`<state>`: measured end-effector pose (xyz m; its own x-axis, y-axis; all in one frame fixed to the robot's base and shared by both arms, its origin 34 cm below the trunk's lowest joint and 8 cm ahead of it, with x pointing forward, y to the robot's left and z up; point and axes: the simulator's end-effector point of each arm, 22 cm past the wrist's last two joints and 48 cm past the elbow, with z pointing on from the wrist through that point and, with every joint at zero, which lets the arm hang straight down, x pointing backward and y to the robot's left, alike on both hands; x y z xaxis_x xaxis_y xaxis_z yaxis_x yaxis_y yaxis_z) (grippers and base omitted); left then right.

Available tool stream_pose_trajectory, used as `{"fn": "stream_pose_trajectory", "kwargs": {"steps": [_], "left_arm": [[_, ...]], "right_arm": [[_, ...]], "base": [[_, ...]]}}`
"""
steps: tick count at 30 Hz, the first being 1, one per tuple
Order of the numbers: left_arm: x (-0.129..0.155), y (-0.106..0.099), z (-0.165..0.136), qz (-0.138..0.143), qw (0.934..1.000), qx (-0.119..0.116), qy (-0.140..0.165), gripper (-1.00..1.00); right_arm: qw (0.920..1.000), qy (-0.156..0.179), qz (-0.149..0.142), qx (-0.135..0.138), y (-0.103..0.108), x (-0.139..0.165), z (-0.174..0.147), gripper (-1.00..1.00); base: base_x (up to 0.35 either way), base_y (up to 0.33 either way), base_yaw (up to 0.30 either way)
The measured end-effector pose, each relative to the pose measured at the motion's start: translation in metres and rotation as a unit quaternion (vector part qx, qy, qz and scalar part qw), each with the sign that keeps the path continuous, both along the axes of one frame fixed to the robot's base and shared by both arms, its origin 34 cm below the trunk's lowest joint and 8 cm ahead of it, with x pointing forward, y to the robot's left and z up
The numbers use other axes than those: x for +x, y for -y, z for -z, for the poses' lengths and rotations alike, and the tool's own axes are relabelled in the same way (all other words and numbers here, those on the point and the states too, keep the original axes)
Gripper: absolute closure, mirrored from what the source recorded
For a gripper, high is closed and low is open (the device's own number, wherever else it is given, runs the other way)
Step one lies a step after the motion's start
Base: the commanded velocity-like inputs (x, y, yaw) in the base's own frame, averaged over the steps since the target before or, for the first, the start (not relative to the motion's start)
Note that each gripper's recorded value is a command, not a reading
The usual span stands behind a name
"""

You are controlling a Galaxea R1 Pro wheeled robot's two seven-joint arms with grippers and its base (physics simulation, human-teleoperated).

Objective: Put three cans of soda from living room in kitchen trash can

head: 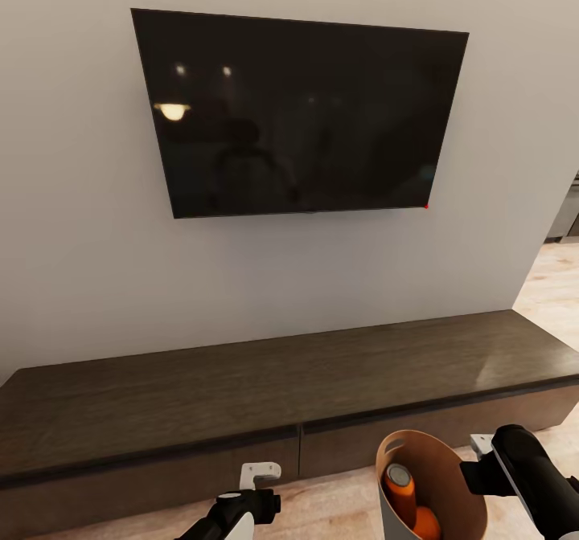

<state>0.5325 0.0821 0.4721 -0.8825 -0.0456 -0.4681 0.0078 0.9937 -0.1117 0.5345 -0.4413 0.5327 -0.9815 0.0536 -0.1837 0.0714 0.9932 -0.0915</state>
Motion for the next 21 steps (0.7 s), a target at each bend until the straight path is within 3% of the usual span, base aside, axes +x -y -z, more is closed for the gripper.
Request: {"fn": "stream_pose_trajectory", "kwargs": {"steps": [21], "left_arm": [[0.0001, 0.0, -0.0001, 0.0, 1.0, 0.0, 0.001, -1.0]], "right_arm": [[1.0, -0.006, 0.003, -0.002, 0.0013, -0.0029, 0.0003, 1.0]], "base": [[0.0, 0.0, 0.0]]}}
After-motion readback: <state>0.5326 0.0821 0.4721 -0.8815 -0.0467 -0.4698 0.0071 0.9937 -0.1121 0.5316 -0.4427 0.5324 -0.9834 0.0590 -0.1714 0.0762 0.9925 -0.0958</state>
